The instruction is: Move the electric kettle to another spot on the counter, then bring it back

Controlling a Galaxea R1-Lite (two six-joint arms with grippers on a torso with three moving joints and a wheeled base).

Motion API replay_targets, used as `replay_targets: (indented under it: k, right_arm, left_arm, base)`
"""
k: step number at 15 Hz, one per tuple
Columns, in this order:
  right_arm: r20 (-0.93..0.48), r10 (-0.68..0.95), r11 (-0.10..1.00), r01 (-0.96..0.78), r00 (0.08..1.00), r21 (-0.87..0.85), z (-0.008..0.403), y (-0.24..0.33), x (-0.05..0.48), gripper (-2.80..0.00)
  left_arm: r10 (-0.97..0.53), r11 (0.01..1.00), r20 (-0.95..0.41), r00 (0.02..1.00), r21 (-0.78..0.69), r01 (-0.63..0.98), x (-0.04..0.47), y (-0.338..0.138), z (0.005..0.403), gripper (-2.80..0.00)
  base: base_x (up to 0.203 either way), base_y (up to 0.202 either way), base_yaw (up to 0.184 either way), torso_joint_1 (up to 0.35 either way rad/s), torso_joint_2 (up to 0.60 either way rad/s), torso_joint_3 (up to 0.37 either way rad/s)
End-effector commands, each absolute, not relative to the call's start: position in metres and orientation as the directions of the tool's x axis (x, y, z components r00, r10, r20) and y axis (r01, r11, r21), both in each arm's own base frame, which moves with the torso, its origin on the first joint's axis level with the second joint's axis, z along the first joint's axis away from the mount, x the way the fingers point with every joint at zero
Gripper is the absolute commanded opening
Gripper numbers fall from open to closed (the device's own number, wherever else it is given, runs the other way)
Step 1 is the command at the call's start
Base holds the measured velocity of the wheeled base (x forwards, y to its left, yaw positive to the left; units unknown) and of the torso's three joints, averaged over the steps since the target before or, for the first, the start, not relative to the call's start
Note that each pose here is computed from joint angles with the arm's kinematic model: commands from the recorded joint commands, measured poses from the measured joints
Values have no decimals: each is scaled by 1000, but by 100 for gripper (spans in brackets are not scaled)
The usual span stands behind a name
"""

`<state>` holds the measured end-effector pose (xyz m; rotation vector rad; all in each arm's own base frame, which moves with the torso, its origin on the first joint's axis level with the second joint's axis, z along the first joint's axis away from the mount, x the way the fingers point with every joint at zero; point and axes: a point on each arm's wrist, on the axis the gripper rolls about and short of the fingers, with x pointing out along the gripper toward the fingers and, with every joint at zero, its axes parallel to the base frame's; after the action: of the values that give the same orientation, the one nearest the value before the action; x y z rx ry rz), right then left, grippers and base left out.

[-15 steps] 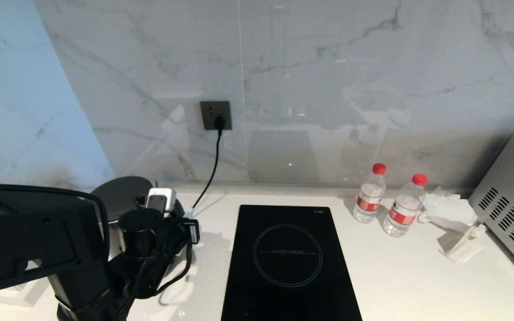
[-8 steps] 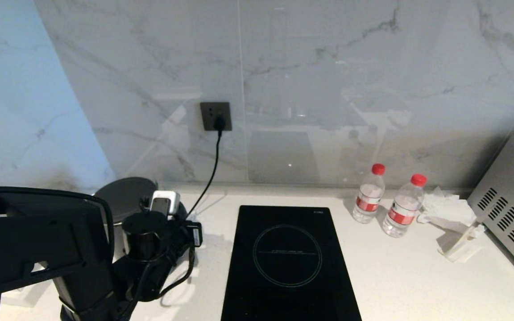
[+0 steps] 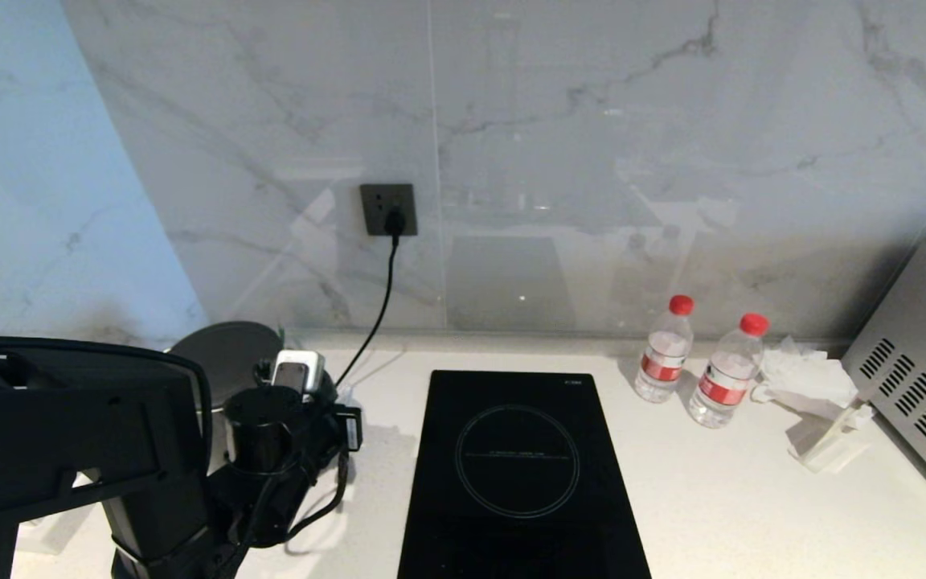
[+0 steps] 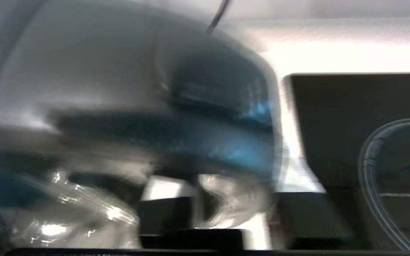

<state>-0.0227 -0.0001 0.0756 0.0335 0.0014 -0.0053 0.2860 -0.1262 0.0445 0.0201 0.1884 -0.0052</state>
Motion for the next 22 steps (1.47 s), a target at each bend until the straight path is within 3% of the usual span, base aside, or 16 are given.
replay_targets:
  k: [1,22]
  right_arm:
    - [-2,-6,999,6,1000,34,76,0,-23,-280]
    - [-1,-6,999,6,1000,34,76,0,-23,-280]
  left_arm:
    - [12,1000,-167,986,13,-10,287,-126,48,0]
    - [-5,1000,-153,988,28,9,293,-133,47,0]
  base:
    - [0,0,0,0,0,0]
    - [0,0,0,0,0,0]
